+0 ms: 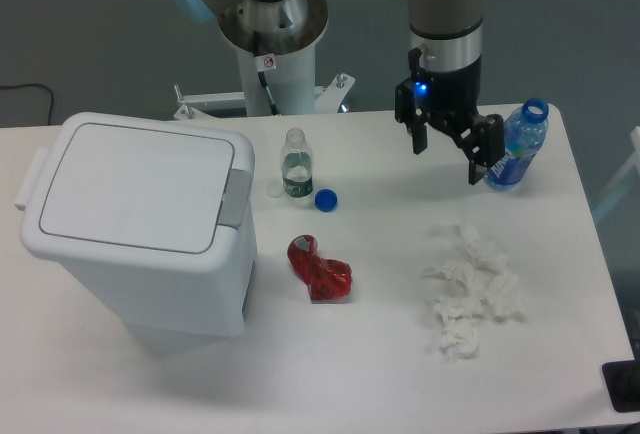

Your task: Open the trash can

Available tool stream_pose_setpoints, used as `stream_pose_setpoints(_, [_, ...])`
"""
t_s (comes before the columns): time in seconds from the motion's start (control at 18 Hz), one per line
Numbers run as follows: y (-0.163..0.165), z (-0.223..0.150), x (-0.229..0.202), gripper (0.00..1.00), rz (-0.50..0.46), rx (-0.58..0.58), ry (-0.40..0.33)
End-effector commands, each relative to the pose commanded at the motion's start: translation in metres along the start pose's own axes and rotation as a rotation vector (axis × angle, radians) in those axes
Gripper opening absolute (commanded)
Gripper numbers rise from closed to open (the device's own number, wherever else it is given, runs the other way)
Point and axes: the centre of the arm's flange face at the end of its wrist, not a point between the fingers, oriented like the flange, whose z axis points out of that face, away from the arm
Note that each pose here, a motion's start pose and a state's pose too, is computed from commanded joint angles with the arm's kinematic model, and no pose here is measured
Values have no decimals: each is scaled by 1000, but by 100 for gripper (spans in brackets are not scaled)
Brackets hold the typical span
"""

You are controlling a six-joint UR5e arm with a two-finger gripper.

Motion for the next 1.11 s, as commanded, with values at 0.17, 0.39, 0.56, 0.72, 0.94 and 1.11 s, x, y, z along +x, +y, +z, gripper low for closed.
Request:
stream_pose_setpoints(0.17, [0,0,0,100,0,-3,1])
stream_pose_setpoints(0.39, [-9,1,3,100,-25,9,0])
stream_pose_setpoints(0.56, [-10,-1,0,100,-42,14,-14])
stream_pose_setpoints(0.72, [-12,-14,-8,100,-49,19,-40])
stream_pose_setpoints(0.94, [-36,-31,-9,100,-113,45,-65])
stream_pose_setpoints(1.11, [-45,-37,-10,100,-215,82,-68])
